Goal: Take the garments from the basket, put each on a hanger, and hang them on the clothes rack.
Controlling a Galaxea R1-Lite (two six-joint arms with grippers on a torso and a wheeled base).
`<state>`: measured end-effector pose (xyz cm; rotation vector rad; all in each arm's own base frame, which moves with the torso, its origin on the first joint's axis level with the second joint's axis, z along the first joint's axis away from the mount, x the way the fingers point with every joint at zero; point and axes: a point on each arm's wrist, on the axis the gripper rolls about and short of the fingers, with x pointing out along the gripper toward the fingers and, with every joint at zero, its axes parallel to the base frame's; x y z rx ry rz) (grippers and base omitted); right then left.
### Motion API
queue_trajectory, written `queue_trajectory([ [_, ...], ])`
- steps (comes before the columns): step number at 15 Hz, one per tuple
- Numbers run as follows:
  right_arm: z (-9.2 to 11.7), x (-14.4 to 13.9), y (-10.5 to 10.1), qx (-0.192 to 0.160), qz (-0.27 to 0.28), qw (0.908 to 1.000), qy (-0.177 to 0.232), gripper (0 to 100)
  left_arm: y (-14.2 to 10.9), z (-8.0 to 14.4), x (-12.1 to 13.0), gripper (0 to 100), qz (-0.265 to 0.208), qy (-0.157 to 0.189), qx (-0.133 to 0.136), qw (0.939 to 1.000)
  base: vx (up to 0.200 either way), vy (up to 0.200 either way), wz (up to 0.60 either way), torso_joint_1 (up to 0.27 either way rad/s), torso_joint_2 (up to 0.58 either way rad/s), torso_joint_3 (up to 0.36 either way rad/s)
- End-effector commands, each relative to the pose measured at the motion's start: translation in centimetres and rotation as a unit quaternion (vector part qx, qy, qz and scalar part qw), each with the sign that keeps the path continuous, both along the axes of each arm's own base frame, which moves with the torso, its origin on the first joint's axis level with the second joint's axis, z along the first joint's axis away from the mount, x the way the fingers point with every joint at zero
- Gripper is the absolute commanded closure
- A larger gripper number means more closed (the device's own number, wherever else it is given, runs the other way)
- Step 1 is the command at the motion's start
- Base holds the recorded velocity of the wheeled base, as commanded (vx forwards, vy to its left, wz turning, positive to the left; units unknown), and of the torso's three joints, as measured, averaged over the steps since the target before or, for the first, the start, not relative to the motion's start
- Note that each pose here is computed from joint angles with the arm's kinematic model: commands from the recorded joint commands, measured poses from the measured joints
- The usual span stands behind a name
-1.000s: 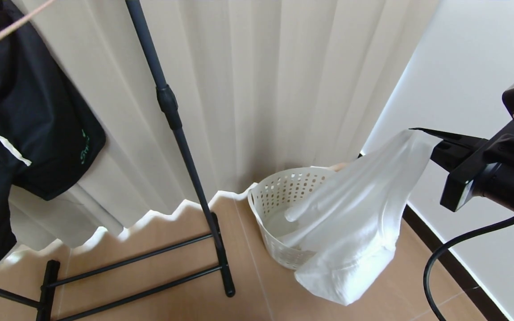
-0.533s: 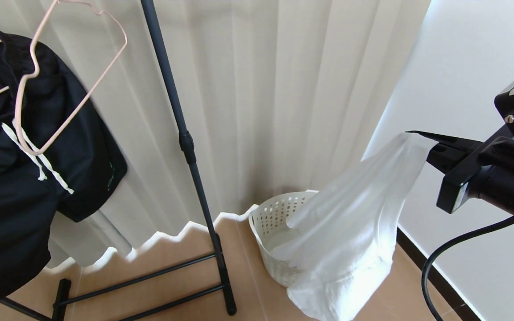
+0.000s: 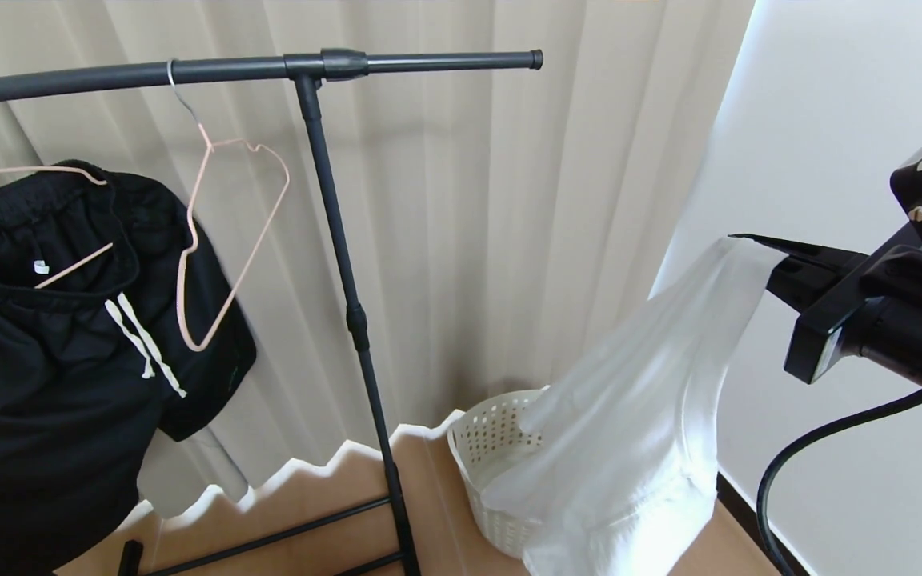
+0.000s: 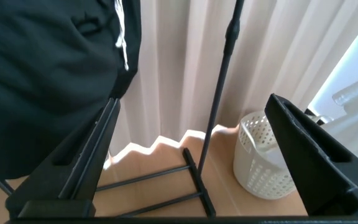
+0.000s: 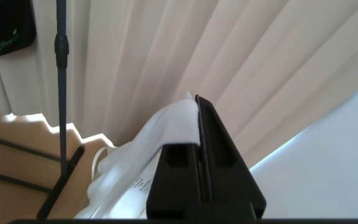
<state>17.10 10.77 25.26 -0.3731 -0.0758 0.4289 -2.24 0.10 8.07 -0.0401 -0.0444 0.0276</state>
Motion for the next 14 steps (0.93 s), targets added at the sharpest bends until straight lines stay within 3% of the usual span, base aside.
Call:
queue_trajectory([
  [1,-0.08,0.02,0.02,-0.001,0.000,1.0000,0.001,100,0.00,0.01,0.00,0,0.000,0.000,0.000,1.0000,0.000,0.000,0.00,0.193,-0.53,-0.276],
  [14,0.19,-0.38,-0.24,0.003,0.000,1.0000,-0.005,100,-0.01,0.01,0.00,0,0.001,0.000,0.005,1.0000,0.000,0.000,0.00,0.216,-0.53,-0.312],
])
